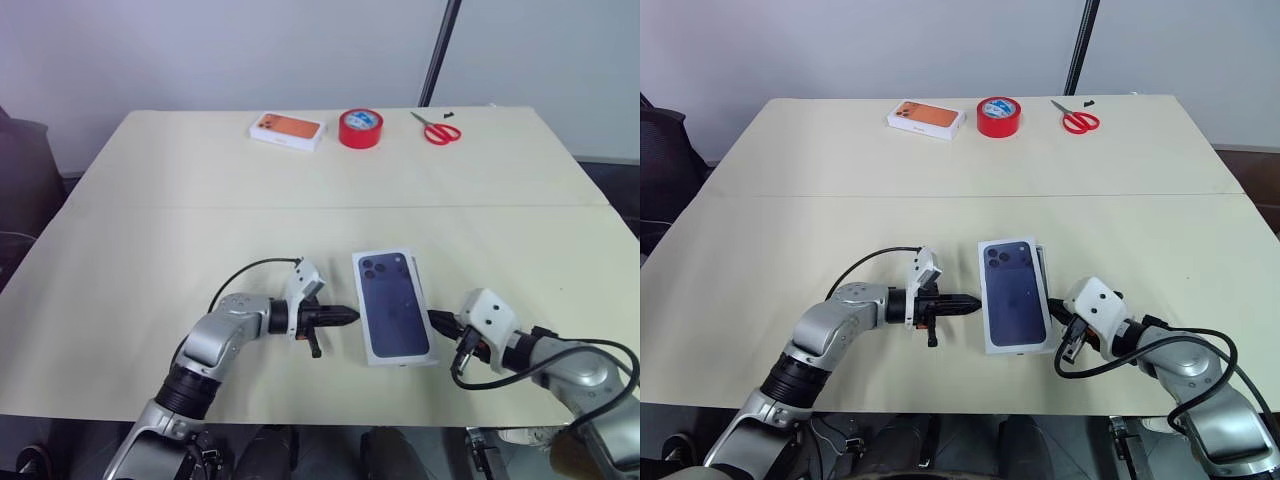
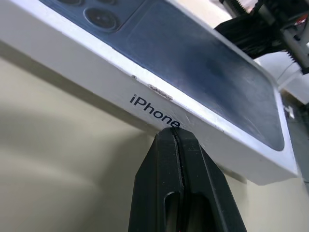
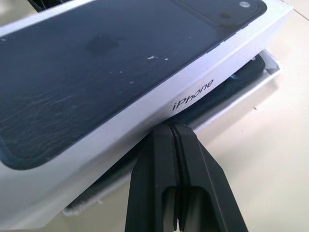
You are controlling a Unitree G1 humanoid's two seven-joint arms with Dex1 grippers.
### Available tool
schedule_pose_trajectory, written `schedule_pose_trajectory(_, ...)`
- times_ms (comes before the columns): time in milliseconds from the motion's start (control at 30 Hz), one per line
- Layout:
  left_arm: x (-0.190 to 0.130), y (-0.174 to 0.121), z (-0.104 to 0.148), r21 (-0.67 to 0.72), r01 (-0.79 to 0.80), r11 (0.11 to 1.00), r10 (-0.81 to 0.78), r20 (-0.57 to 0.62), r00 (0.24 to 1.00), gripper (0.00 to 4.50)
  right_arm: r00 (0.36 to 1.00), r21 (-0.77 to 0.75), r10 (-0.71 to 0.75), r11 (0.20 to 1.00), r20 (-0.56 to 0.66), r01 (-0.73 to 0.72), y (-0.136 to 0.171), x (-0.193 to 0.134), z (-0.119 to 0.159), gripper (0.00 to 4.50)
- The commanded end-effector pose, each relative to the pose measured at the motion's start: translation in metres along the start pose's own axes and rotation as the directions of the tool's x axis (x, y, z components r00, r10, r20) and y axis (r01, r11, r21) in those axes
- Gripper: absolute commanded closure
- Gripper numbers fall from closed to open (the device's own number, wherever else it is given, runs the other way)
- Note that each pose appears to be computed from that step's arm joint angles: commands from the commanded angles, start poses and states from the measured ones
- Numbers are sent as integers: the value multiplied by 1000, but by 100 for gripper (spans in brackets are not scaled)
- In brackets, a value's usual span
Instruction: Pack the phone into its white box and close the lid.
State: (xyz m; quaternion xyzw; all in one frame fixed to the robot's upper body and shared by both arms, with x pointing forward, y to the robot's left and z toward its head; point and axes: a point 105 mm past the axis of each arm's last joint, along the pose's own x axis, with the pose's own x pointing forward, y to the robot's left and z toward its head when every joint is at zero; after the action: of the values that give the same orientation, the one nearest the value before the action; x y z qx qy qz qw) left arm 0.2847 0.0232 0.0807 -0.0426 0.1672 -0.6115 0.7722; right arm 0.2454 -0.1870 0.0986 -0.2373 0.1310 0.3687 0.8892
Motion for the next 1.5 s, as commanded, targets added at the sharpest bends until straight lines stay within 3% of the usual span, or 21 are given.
schedule_pose_trajectory(33, 6, 2, 11, 20, -17, 1000, 16, 48, 999, 450, 999, -16, 34, 999, 25, -33, 7, 3, 7, 445)
schedule_pose_trajectory(300, 19, -1, 22, 27, -8, 1000, 5, 79, 997, 450, 1000, -21, 12, 1000, 17, -11, 0, 4, 6, 445)
schedule_pose_trajectory(533, 11, 2, 23, 17, -21, 1000, 19, 89, 996, 450, 999, -43, -33, 999, -10, 33, -9, 2, 2, 445)
schedule_pose_trajectory(967, 15, 4, 29, 17, -34, 999, 32, 116, 993, 450, 992, -80, -109, 991, -66, 103, -36, -25, -5, 445)
schedule_pose_trajectory(1500, 16, 8, 32, -2, -63, 998, 63, 137, 989, 450, 988, -30, -138, 990, 61, 140, -40, -3, 21, 445)
